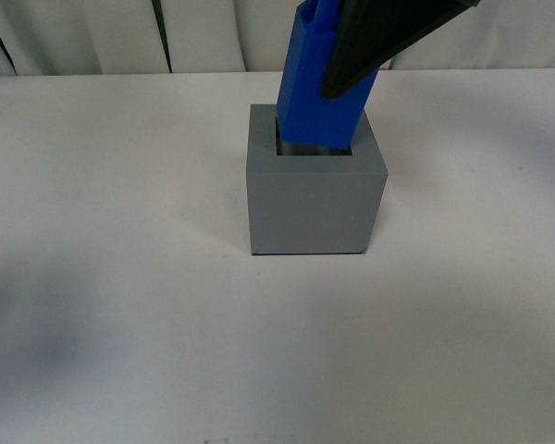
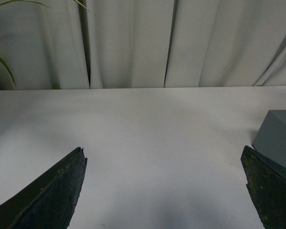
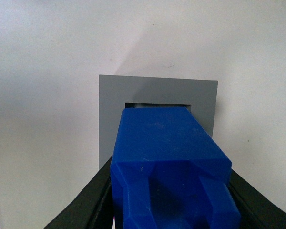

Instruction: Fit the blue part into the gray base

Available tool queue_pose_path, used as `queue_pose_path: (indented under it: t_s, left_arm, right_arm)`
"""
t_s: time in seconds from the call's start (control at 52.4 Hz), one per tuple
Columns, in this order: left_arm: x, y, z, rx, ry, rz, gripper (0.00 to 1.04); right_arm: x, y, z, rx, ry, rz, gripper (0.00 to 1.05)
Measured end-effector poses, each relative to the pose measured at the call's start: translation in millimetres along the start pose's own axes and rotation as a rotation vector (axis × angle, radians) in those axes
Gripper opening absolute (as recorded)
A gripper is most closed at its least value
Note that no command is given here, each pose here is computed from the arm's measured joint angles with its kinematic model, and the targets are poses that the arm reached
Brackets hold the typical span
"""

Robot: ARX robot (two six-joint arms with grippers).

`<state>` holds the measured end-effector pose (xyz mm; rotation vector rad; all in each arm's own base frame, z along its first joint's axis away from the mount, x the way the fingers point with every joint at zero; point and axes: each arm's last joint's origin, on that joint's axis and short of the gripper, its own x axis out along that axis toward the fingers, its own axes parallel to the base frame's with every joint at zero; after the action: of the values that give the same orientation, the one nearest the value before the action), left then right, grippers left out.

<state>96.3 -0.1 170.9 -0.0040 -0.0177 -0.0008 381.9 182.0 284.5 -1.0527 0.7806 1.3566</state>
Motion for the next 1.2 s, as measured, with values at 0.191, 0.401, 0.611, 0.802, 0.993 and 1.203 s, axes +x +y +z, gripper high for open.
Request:
queue_pose_path:
  t_s: [0.191,0.401,0.611,0.802,0.993,1.203]
  left_arm:
    - [0,0,0,0.0,0.0,0.0,0.99]
    - [0,0,0,0.0,0.0,0.0,0.99]
    - [0,0,0,0.0,0.0,0.0,0.99]
    - [0,0,0,0.0,0.0,0.0,0.99]
    - [0,0,0,0.0,0.0,0.0,0.99]
    - [0,0,0,0.0,0.0,0.0,0.99]
  right_arm:
    - [4,1,3,0.003,0.006,-0.002,0.47]
    - [7,2,3,0.006,0.019,-0.001,0.47]
    - [11,2,1,0.01,0.026,0.002,0.47]
    - [15,3,-1,0.013,0.03,0.011,0.47]
    - [16,4,-1,0.018,0.029,0.012,0.61]
    - [13,2,-2,0.037,0.007,0.014,0.92]
